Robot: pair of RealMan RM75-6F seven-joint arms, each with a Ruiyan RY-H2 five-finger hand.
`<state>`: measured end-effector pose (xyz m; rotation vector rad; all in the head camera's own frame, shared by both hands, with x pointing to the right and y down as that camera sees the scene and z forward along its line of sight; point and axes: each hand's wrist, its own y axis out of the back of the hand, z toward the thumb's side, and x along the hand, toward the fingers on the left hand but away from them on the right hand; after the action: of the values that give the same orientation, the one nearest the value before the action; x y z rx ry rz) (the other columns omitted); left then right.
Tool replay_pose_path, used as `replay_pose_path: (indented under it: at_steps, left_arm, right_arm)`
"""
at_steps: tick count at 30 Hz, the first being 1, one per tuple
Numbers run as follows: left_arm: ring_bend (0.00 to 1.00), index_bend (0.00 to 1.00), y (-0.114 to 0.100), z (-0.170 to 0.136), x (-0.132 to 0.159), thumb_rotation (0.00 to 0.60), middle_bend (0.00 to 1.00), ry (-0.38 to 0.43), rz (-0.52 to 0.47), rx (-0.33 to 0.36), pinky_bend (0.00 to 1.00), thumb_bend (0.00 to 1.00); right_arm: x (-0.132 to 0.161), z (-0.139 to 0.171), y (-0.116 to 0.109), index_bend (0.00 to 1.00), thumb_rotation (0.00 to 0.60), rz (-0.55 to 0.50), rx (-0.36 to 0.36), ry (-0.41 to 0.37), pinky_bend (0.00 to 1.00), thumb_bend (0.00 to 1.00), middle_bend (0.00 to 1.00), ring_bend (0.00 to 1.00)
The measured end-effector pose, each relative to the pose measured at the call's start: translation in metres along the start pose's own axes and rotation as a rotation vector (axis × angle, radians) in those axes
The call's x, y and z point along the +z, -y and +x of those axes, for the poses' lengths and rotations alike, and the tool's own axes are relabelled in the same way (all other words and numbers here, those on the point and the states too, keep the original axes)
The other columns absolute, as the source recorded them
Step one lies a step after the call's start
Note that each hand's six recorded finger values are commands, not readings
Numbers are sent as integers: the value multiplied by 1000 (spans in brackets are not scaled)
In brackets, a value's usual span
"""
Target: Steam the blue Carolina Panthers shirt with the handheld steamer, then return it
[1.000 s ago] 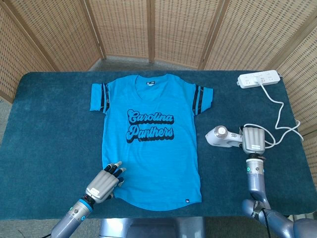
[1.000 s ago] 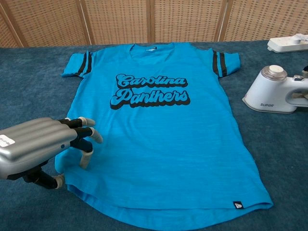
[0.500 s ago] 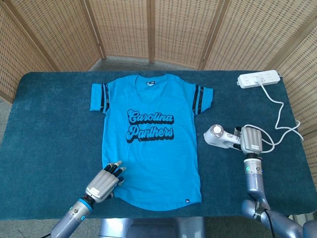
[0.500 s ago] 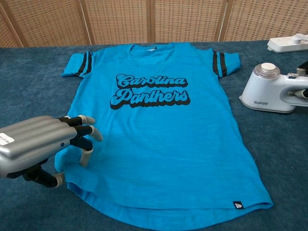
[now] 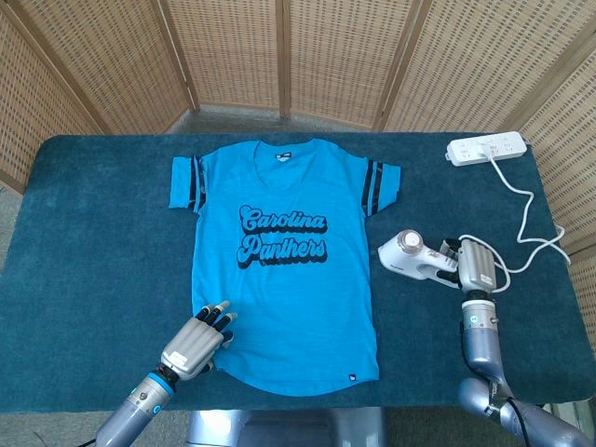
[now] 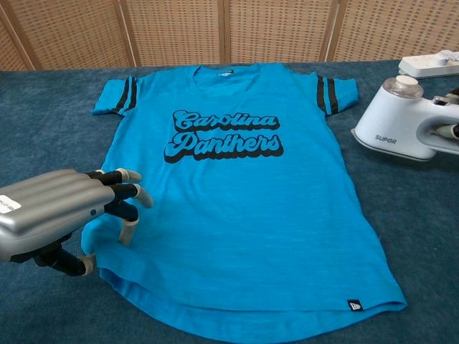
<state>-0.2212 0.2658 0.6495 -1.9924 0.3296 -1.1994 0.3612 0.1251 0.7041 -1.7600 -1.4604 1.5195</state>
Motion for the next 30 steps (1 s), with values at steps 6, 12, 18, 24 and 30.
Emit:
replay_pose_path:
  at_steps: [6,12,18,24,30]
  left_arm:
    - [34,520,-2,0,-3,508,189,-8,3,4,140,452]
    - [34,520,-2,0,-3,506,189,-10,1,7,140,452]
    - [34,520,-3,1,-3,505,189,-10,1,7,140,452]
    - [35,520,-3,0,-3,511,189,-8,1,7,140,453]
    - [34,519,-2,1,-3,506,189,-6,-1,5,140,452]
  right_arm:
    - [24,9,2,729,600,-26,11,-72,721,401,713,748]
    - [56,21,17,729,600,-6,35,-155,718,399,711,744]
    - [84,30,38,729,600,21,66,-215,710,399,710,738]
    - [103,38,61,729,600,74,92,-269,705,399,710,735]
    - [116,44,79,729,600,98,119,-301,696,399,709,731]
